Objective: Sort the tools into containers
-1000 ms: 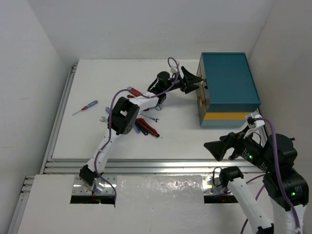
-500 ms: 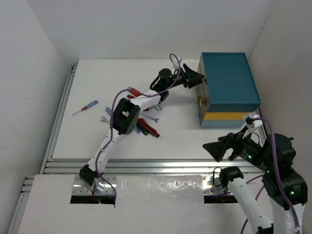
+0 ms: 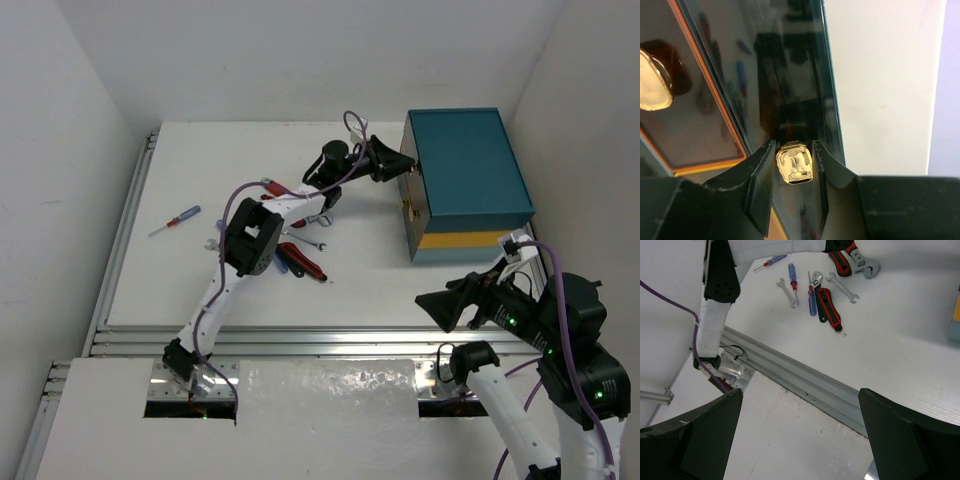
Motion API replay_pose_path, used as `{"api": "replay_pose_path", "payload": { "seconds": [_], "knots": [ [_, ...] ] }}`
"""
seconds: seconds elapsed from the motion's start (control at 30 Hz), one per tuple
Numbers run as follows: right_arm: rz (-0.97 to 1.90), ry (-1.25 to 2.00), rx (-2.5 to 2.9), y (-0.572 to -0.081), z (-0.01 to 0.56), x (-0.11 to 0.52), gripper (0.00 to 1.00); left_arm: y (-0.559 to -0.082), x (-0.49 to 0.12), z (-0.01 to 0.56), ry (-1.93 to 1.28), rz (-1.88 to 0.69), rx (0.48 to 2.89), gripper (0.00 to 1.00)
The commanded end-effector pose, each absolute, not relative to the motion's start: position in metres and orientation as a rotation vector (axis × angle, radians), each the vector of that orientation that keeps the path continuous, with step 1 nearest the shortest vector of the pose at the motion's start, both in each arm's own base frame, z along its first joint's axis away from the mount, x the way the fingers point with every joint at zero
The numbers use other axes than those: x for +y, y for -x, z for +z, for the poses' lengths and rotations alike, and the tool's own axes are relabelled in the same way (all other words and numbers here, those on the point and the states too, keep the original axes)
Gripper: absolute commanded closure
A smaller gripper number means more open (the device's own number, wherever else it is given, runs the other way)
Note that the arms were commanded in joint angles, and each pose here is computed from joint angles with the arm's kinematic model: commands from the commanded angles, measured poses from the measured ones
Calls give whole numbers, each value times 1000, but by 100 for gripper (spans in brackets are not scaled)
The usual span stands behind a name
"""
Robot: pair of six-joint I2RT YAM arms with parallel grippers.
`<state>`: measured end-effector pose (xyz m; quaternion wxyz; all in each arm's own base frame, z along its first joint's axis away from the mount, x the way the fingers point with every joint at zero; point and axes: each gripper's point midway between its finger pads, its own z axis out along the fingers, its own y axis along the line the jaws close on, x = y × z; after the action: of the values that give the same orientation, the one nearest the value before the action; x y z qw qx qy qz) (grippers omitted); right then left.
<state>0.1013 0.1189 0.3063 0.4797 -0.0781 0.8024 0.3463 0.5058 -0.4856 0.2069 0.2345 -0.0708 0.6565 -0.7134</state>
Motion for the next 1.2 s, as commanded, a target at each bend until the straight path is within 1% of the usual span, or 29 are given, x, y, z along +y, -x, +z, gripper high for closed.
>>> {"api": "replay_pose_path", "payload": {
  "seconds": [0.0,0.03,0.07,0.13,0.17,0.33,0.37,0.4,0.43,0.5,0.57,0.6,0.63,0.67,0.77,0.87,0.9,0.93,0.97,1.0,1.03,1.07,1.1,1.13,1.17],
  "knots": [
    [844,207,1923,-110,316,121,1,-510,-444,262,38,-1892,1710,93],
    [839,208,1923,-111,315,121,1,-508,-435,266,38,-1875,1720,93],
    [829,216,1921,-111,316,120,1,-516,-419,265,55,-1850,1726,91],
    [818,219,1919,-112,316,119,1,-509,-403,267,56,-1846,1726,87],
    [812,221,1916,-113,317,118,1,-514,-392,267,69,-1833,1728,86],
    [808,212,1917,-115,320,118,1,-511,-372,262,43,-1806,1760,87],
    [807,213,1914,-115,321,118,1,-510,-370,265,36,-1800,1755,86],
    [809,214,1915,-115,322,118,1,-509,-369,263,35,-1800,1764,83],
    [811,217,1916,-115,322,118,1,-509,-368,263,28,-1797,1765,73],
    [812,214,1927,-117,320,119,1,-506,-367,265,24,-1790,1777,71],
    [811,214,1936,-118,318,119,1,-503,-364,266,21,-1763,1782,50],
    [813,216,1943,-119,316,119,1,-505,-360,262,43,-1732,1796,18],
    [814,217,1947,-119,315,120,1,-506,-357,262,54,-1713,1799,5],
    [817,216,1950,-119,314,120,1,-502,-352,265,63,-1698,1805,0],
    [831,216,1978,-122,308,122,1,-504,-333,262,113,-1592,1851,0],
    [912,245,2001,-125,299,134,1,-509,-295,272,156,-1396,1880,0],
    [972,261,1980,-128,302,142,1,-521,-261,252,266,-1209,1953,0],
    [1061,290,2017,-127,294,152,1,-517,-236,270,318,-1099,1945,0],
    [1090,285,2032,-131,291,156,1,-514,-200,250,459,-883,2023,0],
    [1105,286,2050,-141,289,159,1,-502,-168,280,462,-760,1967,0],
    [1101,281,2057,-147,290,160,1,-492,-145,280,511,-640,1971,0],
    [1103,288,2032,-155,296,162,1,-477,-104,277,595,-405,1978,0],
    [1101,277,2030,-162,299,163,1,-462,-87,286,626,-321,1963,0],
    [1101,260,2055,-175,296,166,1,-435,-68,310,645,-259,1913,0],
    [1094,260,2041,-185,300,168,1,-414,-51,312,668,-172,1914,0]
  ]
}}
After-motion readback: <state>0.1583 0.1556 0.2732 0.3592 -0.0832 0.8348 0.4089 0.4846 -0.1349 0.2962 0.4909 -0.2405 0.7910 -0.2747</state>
